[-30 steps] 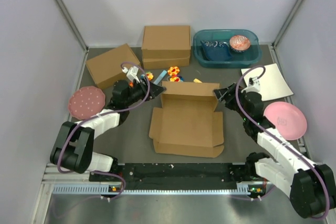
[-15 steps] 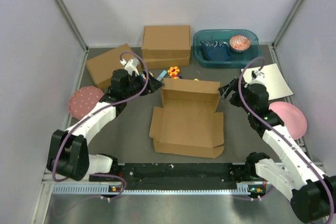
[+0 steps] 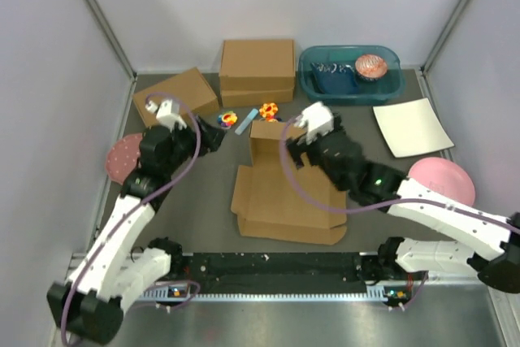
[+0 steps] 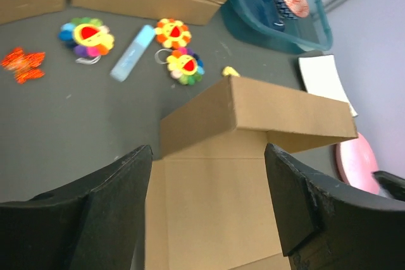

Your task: Fold the paper box

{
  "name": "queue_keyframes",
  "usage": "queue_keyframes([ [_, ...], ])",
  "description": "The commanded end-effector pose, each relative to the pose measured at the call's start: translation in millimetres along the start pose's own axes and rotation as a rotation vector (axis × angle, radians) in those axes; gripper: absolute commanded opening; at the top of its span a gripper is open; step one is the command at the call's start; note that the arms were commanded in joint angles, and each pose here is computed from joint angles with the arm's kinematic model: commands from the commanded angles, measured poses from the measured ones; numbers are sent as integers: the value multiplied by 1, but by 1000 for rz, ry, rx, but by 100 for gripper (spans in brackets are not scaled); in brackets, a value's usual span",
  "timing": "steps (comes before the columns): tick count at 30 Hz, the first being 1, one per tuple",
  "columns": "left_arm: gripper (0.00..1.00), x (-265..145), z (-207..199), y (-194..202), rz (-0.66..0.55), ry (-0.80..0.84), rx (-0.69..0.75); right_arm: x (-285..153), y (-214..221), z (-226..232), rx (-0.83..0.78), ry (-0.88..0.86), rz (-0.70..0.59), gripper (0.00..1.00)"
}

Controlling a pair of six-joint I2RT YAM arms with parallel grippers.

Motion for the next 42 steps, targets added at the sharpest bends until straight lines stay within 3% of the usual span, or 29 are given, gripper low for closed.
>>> queue_keyframes([
  [1,77,-38,31,32,-2,-185,-16,2,17,-10,-520,255,29,90],
  [4,77,-57,45,45,-37,-261,-14,6,24,3,-676,255,34,90],
  [11,77,-73,50,60,-38,-286,-20,28,49,19,-875,256,56,90],
  [23,77,-85,61,68,-51,-355,-21,78,66,23,-1017,339,107,84],
  [29,77,-84,58,65,-48,-338,-13,94,72,5,-1069,422,143,68],
  [36,78,-87,60,65,-54,-349,-4,101,66,-5,-1084,502,135,27],
  [41,78,-88,59,63,-60,-348,0,92,35,0,-1058,554,94,11],
  [42,78,-88,58,61,-63,-348,0,87,26,1,-1042,558,85,3],
])
Point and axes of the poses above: each gripper's point midway between its finger pads, its own x axis out along the fingers, its own z axis along the line the jaws close on, y = z × x, the point moved 4 cm from there along -x, back along the fingers, and after that the axes turned 13 degrees about x, right-handed, at the moved point
